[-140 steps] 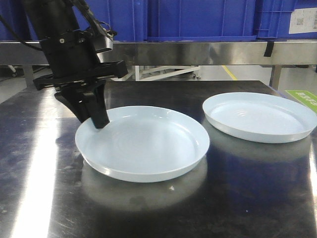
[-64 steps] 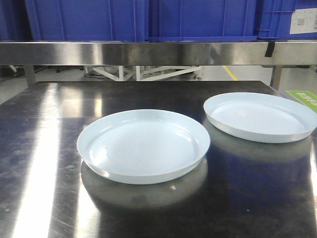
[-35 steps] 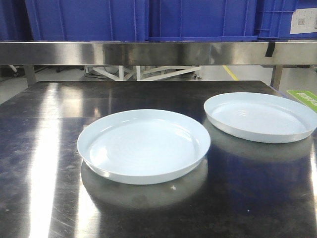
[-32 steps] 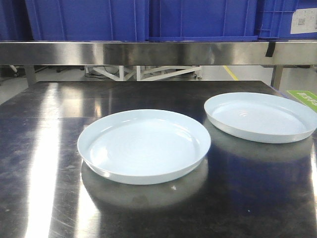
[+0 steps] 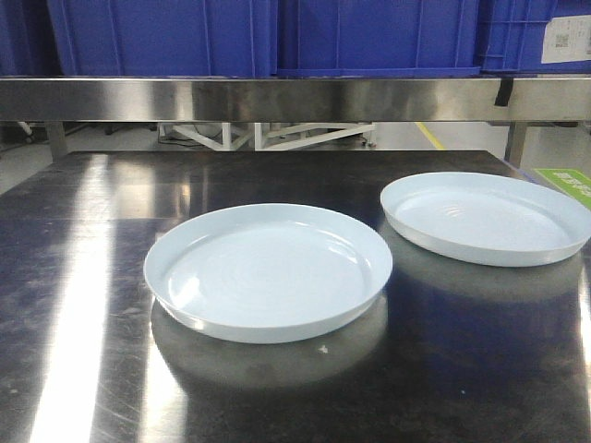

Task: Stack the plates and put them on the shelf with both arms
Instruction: 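Move the right gripper to grasp the rim of the other plate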

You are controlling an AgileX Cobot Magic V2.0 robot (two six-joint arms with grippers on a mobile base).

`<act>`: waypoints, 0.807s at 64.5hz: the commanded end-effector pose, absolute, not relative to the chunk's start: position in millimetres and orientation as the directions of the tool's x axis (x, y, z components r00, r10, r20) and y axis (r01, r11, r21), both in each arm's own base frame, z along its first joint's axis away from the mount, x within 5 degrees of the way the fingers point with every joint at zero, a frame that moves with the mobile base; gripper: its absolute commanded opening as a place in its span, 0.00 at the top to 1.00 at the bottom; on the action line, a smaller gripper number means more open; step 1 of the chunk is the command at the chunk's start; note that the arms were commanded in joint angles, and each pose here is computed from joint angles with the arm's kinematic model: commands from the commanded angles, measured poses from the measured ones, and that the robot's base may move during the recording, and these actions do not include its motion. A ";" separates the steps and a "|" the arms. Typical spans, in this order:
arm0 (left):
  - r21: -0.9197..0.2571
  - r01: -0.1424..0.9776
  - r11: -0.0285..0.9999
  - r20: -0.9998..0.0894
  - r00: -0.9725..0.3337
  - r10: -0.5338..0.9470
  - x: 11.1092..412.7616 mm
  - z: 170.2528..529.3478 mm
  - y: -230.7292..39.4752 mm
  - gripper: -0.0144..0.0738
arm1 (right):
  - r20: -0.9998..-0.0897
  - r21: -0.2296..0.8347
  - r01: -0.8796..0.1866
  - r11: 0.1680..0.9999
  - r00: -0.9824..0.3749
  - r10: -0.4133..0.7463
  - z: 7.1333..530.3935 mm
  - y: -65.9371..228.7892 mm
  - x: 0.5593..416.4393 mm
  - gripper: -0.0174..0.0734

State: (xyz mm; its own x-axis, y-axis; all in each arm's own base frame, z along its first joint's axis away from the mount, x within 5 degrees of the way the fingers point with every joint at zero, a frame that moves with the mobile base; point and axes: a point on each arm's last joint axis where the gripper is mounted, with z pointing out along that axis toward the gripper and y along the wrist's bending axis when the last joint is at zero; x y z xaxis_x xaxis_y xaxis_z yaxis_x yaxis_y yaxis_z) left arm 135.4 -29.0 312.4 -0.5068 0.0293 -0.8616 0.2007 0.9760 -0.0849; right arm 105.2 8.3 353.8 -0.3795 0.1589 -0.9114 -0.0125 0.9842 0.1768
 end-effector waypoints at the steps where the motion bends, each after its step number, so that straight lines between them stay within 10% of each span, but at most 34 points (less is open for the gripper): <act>1: -0.105 0.191 0.976 -0.910 -0.414 -0.017 138.6 328.9 -28.8 0.73 | -0.905 0.162 -0.007 0.987 -0.401 0.145 381.1 9.2 135.7 0.75; 24: -0.106 0.191 0.976 -0.910 -0.414 -0.018 138.6 328.9 -28.9 0.73 | -0.646 0.075 -0.011 0.997 -0.762 0.040 364.8 15.8 248.0 0.73; 52: -0.107 0.191 0.976 -0.910 -0.414 -0.019 138.6 328.9 -28.9 0.73 | -0.534 0.026 -0.066 0.997 -0.845 -0.042 323.3 18.9 311.9 0.30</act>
State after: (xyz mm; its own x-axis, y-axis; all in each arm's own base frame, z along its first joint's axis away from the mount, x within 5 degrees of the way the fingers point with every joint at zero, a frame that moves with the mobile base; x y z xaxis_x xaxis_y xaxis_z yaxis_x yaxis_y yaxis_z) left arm 135.4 -29.2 312.6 -0.5054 0.0258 -0.8625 0.2005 0.9757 -0.0883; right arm 304.3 20.4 310.6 -0.8878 -0.0222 -0.4596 -0.0487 0.9978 0.0457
